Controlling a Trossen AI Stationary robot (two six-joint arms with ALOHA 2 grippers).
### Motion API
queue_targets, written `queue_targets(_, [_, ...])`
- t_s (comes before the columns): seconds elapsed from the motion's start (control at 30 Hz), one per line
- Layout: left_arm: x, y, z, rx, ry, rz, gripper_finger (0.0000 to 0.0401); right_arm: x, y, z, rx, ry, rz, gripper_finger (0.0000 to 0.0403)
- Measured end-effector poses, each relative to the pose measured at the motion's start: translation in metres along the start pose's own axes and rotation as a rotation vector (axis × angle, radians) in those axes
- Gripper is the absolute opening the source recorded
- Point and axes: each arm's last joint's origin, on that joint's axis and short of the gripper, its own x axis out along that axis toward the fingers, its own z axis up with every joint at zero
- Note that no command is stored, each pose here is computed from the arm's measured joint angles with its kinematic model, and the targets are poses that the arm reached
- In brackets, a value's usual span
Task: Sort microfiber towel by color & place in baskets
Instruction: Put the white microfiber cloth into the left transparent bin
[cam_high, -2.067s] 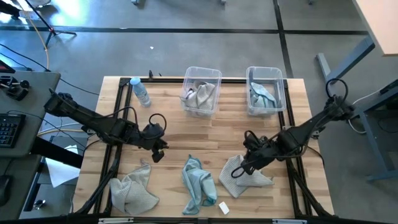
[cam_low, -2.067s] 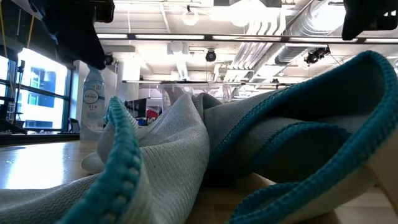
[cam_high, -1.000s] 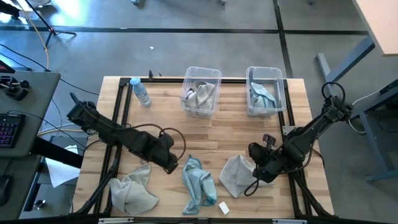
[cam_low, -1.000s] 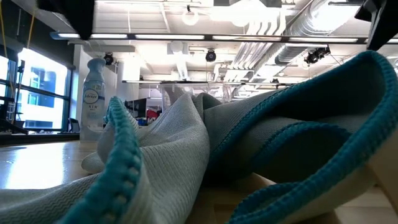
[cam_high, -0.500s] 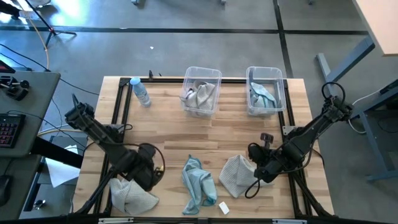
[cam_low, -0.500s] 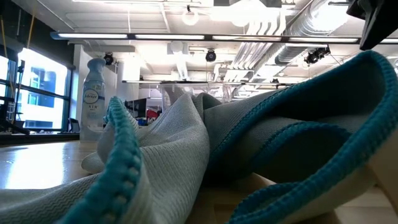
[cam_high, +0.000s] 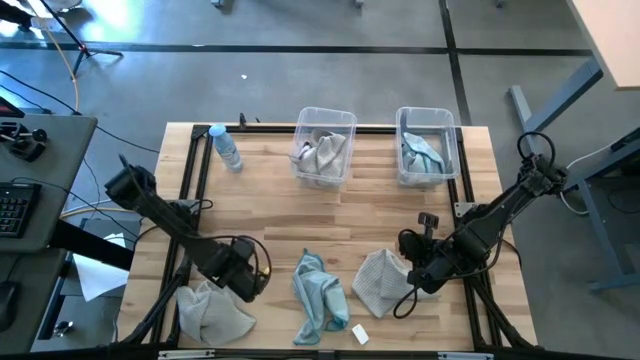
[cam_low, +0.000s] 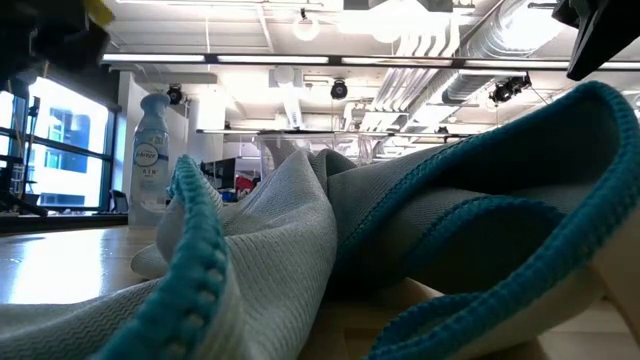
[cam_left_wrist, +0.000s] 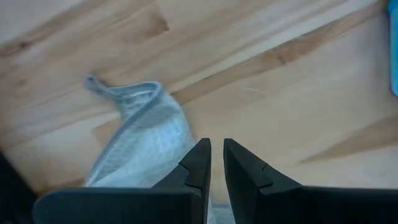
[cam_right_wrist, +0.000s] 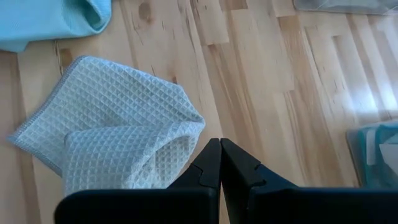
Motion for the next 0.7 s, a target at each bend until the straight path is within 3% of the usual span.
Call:
queue_targets(0.3, [0.022, 0.017, 0.002, -0.046, -0.003, 0.091, 0.0031, 0.000, 0.002, 0.001, 0.025, -0.012, 0.014, 0.0000])
queue_targets(0.7, [0.055, 0.023, 0.001, -0.064, 0.064, 0.000, 0.0050, 0.000, 0.003, 0.003, 0.052, -0.035, 0.022, 0.0000])
